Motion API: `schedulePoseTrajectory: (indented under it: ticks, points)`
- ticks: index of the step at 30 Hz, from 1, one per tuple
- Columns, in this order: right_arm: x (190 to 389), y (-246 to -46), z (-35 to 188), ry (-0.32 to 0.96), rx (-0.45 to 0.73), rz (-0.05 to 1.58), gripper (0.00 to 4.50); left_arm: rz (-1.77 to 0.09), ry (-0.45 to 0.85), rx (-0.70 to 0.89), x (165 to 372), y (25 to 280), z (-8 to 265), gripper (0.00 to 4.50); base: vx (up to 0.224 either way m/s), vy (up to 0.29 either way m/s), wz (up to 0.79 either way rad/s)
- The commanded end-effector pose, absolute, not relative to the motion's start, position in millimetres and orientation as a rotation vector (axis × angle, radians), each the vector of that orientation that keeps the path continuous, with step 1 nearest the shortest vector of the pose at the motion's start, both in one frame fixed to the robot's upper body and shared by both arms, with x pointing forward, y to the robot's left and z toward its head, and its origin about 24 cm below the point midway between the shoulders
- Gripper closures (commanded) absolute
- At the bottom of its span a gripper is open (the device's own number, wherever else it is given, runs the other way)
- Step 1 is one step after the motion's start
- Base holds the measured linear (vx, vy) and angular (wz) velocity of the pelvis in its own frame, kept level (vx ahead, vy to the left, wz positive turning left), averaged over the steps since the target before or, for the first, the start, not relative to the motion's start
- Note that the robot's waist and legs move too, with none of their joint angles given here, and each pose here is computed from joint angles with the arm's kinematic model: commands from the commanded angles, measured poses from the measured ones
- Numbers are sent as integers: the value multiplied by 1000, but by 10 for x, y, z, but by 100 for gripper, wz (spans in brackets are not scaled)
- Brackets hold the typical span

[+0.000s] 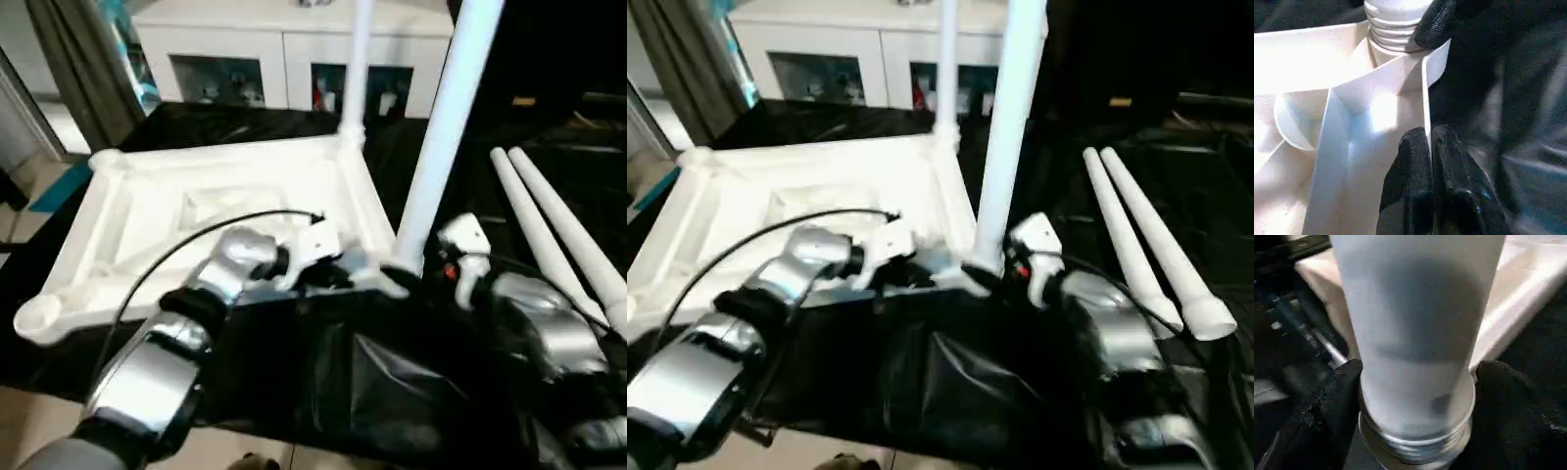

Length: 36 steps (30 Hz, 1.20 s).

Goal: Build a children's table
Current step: Rotate leg to tighten

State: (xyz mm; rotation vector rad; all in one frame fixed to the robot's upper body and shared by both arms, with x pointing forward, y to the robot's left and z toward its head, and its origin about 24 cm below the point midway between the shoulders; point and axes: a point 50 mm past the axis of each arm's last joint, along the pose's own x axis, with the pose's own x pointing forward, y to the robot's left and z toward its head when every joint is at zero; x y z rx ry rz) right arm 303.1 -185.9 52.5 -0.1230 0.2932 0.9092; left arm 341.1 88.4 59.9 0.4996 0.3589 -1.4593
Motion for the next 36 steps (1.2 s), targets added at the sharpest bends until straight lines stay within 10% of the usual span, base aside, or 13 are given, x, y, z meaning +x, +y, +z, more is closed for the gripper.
schedulePoseTrajectory:
  ticks: [1,17,25,36]
  points:
    - [3027,-1901,565,296,-142,916,61,-1525,336,512,3387,879,657,450,0,0,0]
    - [3012,-1839,432,362,-105,851,173,-1406,345,530,3456,893,640,450,0,0,0]
    - [3294,-1818,197,419,4,285,177,-1064,353,475,3672,573,692,450,0,0,0]
    - [3404,-1401,257,331,67,301,122,-1095,320,444,3595,165,702,450,0,0,0]
